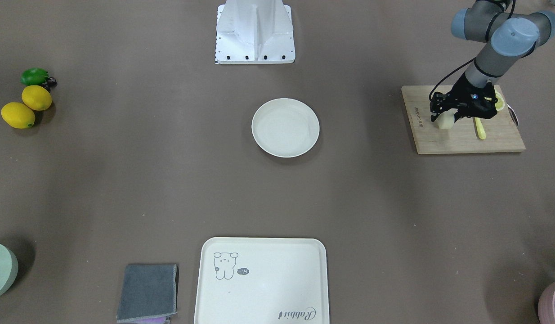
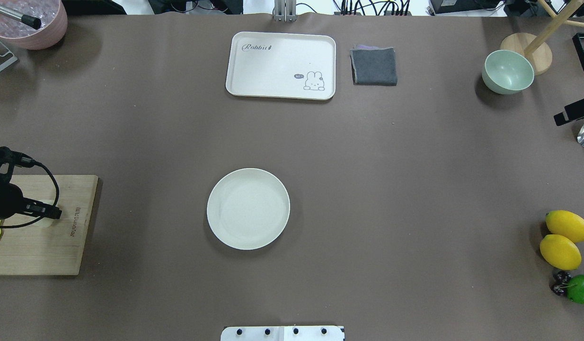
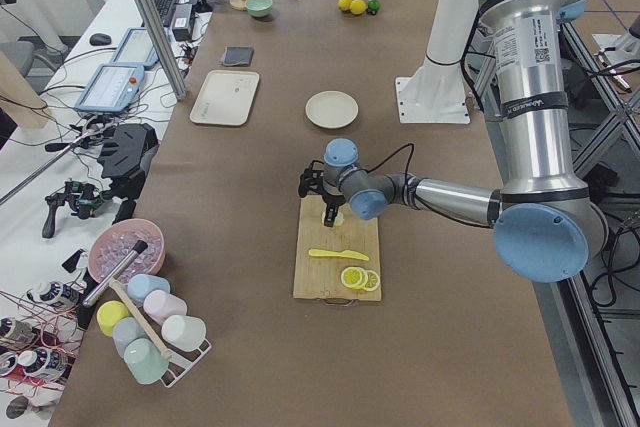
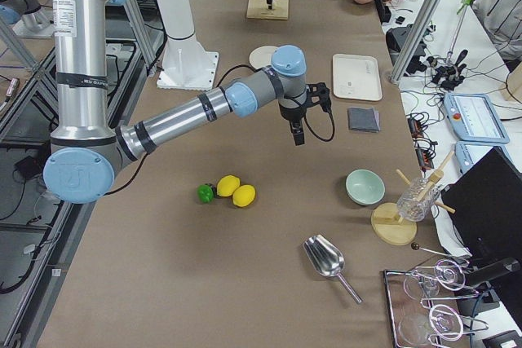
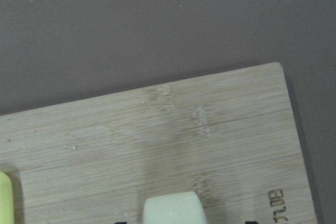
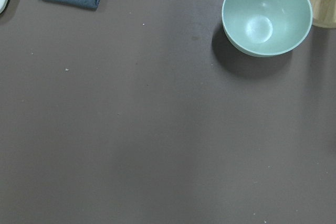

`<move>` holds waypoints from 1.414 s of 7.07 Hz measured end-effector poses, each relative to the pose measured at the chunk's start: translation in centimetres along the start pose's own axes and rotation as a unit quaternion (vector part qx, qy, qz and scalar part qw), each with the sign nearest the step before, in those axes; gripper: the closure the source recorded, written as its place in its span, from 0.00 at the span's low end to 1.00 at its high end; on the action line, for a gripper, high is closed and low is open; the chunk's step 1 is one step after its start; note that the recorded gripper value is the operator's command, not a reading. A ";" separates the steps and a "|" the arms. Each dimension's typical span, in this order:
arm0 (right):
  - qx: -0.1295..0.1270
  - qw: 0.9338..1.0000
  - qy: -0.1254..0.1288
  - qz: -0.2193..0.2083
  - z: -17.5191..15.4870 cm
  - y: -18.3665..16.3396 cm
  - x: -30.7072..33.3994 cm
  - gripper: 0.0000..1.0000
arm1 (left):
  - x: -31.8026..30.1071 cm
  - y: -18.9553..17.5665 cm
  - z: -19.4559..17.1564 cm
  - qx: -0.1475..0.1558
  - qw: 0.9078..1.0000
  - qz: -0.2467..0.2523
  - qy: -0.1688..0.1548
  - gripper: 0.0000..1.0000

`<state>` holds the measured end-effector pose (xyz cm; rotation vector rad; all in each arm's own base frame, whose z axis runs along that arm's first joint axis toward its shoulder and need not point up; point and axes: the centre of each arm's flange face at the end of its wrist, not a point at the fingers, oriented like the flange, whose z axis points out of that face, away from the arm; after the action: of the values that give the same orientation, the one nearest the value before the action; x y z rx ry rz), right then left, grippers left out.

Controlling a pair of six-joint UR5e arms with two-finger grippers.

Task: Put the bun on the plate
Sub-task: 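Reach the left gripper down and grasp the pale bun on the cutting board, then carry the bun with the left gripper over the white plate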

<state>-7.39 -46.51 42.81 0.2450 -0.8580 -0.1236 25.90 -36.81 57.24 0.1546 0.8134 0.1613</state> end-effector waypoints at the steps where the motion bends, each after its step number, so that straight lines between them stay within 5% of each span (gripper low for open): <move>1: 0.000 1.000 0.000 0.000 -0.1 0.0 0.0 0.00 | 0.0 0.0 -0.2 0.001 1.000 0.000 0.002 0.77; 5: 0.001 1.000 0.002 0.007 -0.3 0.3 0.7 0.00 | 4.4 -3.6 -6.4 0.024 0.996 -0.019 0.085 0.77; 7: 0.000 1.000 0.005 0.014 -0.3 1.0 1.6 0.00 | 12.2 -7.8 -8.1 0.039 0.985 -0.082 0.144 0.76; 10: 0.002 1.000 0.009 0.029 -0.8 1.8 3.0 0.00 | 28.6 -10.8 -5.3 0.052 0.968 -0.145 0.197 0.76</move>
<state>-4.82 -45.31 45.00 0.2236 -0.8459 -0.0651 42.23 -41.17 31.21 0.1013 1.2324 -0.1328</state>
